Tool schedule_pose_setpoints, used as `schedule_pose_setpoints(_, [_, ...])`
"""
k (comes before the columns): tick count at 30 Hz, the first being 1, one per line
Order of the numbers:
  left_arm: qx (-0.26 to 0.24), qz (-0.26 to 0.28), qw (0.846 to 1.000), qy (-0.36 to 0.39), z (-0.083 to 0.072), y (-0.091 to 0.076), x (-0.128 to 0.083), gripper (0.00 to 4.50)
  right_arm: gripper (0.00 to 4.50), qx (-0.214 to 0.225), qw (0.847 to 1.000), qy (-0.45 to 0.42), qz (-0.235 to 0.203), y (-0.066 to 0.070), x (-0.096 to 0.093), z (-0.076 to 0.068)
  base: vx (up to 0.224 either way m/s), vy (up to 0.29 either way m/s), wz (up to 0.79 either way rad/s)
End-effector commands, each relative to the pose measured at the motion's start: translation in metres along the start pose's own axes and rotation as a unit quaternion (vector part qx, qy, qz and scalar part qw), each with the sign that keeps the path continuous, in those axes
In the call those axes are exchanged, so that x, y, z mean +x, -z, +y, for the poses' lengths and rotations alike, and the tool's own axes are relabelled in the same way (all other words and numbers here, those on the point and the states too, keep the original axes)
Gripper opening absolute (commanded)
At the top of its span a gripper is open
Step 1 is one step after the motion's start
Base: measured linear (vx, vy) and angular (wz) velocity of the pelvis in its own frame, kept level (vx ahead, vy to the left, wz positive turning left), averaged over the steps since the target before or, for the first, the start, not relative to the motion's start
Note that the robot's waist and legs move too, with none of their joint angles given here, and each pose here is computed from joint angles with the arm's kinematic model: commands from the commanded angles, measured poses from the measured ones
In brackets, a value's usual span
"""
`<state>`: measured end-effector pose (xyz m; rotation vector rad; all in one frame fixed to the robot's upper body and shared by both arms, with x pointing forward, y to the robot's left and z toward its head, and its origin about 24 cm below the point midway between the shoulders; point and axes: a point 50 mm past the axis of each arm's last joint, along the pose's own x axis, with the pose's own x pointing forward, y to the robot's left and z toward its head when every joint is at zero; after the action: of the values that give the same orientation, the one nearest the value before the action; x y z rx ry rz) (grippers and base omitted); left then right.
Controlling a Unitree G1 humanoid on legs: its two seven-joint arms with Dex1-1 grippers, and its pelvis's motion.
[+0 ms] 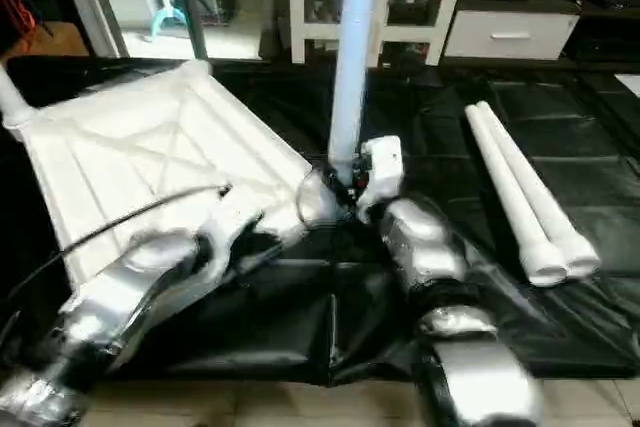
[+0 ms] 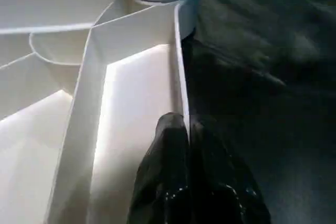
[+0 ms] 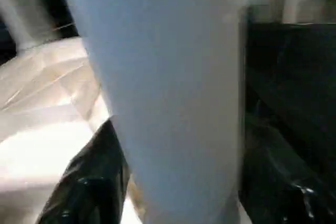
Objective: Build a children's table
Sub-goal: Rotate leg to tighten
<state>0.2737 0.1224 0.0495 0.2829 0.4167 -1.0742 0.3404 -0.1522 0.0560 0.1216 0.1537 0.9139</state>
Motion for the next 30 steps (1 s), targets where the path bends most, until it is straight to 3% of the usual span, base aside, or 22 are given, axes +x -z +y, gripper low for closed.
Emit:
schedule_pose_setpoints(1, [-0.005,-0.007,0.996,0.093,-0.014,0.005,-0.025,0.0,2.84,-0.01,0.997,-0.078,0.002,-0.028,-0.049,-0.015,0.053,0.006,0.06])
schedule_pose_setpoints(7, [0.003,-0.004,0.998,0.067,-0.007,0.006,-0.024,0.0,2.84,-0.016,0.995,-0.095,0.021,-0.025,-0.056,-0.017,0.0,0.0,0.0])
schedule_pose_setpoints(12, [0.008,-0.006,0.997,0.072,-0.008,0.003,-0.025,0.0,2.84,-0.004,0.992,-0.127,0.026,-0.024,-0.055,-0.008,0.0,0.0,0.0])
schedule_pose_setpoints(20, [0.012,-0.004,0.998,0.069,-0.007,0.002,-0.025,0.0,2.21,0.021,0.992,-0.124,0.02,-0.017,-0.053,-0.007,0.0,0.0,0.0])
schedule_pose_setpoints(30, [0.014,-0.004,0.998,0.068,-0.007,0.002,-0.024,0.0,2.12,0.021,0.994,-0.109,0.019,-0.011,-0.049,-0.004,0.0,0.0,0.0])
